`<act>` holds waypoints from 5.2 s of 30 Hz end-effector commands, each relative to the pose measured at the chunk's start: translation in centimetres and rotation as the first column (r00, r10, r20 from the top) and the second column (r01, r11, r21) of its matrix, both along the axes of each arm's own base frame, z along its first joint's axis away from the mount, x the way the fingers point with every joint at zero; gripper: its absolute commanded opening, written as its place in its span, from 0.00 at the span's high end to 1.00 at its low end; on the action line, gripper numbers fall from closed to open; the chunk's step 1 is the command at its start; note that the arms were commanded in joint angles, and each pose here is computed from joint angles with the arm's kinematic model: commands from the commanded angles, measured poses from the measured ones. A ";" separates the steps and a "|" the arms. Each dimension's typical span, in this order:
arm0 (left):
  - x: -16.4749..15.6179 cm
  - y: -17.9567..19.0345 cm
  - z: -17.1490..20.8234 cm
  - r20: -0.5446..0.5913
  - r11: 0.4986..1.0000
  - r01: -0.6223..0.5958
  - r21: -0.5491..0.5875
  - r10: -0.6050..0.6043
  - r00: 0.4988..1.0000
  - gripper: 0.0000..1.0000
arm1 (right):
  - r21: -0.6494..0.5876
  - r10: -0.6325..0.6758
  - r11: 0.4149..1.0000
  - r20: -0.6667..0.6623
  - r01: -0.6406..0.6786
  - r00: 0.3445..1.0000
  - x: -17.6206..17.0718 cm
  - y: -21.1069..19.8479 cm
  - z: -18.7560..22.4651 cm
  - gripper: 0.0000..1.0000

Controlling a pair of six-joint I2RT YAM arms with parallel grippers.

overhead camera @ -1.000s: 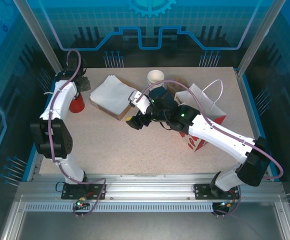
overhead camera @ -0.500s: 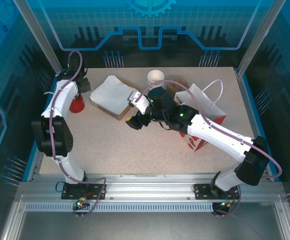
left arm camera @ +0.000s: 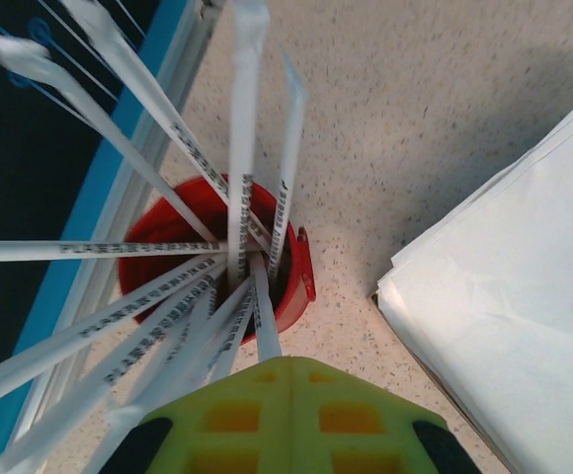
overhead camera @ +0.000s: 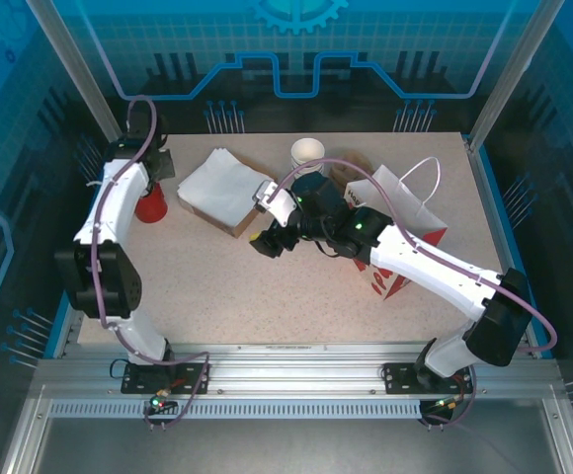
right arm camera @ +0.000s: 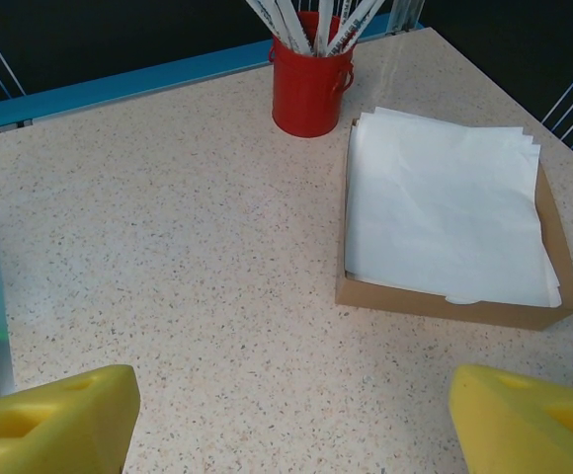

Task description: Pack the takeout coffee

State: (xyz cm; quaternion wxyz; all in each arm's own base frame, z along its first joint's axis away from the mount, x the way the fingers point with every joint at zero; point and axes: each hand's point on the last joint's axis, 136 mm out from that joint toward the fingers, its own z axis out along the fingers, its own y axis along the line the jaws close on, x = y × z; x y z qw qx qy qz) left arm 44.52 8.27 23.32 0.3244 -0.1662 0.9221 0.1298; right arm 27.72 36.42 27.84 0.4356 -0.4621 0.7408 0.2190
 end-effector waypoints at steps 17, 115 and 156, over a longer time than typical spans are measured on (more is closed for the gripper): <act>-13.2 -26.6 21.5 0.570 0.638 0.768 -0.066 -0.608 0.553 1.00 | 0.043 -0.458 0.889 0.102 0.456 0.883 -1.3 -17.8 11.2 0.16; 8.1 -14.8 -19.6 -0.247 0.920 0.268 -0.284 -0.341 0.907 0.42 | -0.012 -0.227 0.974 -0.015 0.227 0.974 -1.3 -8.9 4.1 0.15; 8.2 -14.3 -16.1 -0.173 0.901 0.279 -0.331 -0.349 0.921 0.77 | -0.040 -0.211 0.977 -0.057 0.209 0.976 -1.2 -8.2 2.5 0.15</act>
